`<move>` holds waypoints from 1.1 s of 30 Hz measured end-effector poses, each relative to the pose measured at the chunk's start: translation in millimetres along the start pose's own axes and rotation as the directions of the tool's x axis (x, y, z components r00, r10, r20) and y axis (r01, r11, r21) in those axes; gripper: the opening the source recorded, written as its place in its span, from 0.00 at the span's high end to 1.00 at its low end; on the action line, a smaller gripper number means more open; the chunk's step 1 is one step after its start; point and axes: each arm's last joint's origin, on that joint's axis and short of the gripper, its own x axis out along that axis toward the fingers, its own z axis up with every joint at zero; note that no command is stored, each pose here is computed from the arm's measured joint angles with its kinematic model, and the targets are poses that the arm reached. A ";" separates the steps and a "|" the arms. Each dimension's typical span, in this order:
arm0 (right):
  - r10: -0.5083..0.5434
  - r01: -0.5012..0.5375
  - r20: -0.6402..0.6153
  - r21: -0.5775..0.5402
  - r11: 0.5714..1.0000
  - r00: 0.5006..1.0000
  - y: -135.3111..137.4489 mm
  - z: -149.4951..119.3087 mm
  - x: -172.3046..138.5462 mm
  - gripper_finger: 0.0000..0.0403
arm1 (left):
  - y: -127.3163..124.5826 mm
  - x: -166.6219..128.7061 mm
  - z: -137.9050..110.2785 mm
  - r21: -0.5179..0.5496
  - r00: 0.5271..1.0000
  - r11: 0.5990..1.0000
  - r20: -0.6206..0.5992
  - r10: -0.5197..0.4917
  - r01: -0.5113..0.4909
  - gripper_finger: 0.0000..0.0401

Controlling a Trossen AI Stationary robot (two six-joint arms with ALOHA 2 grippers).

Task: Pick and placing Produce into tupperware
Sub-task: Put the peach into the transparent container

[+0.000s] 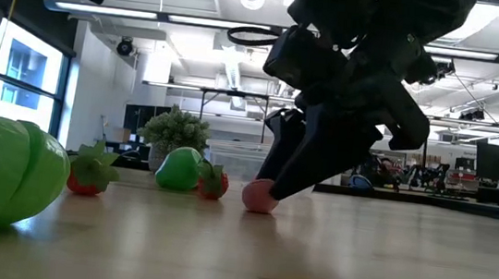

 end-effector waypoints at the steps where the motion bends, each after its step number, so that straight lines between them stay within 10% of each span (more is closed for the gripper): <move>1: 0.001 -0.001 0.000 0.000 1.000 1.000 0.0 0.0 0.0 0.58 | -0.1 0.0 0.0 0.000 1.000 1.000 0.000 0.000 0.000 0.99; 33: 0.022 -0.023 0.008 0.016 1.000 1.000 -3.8 -3.1 7.1 0.64 | 0.0 -0.1 0.0 0.000 1.000 1.000 0.000 0.000 0.000 0.99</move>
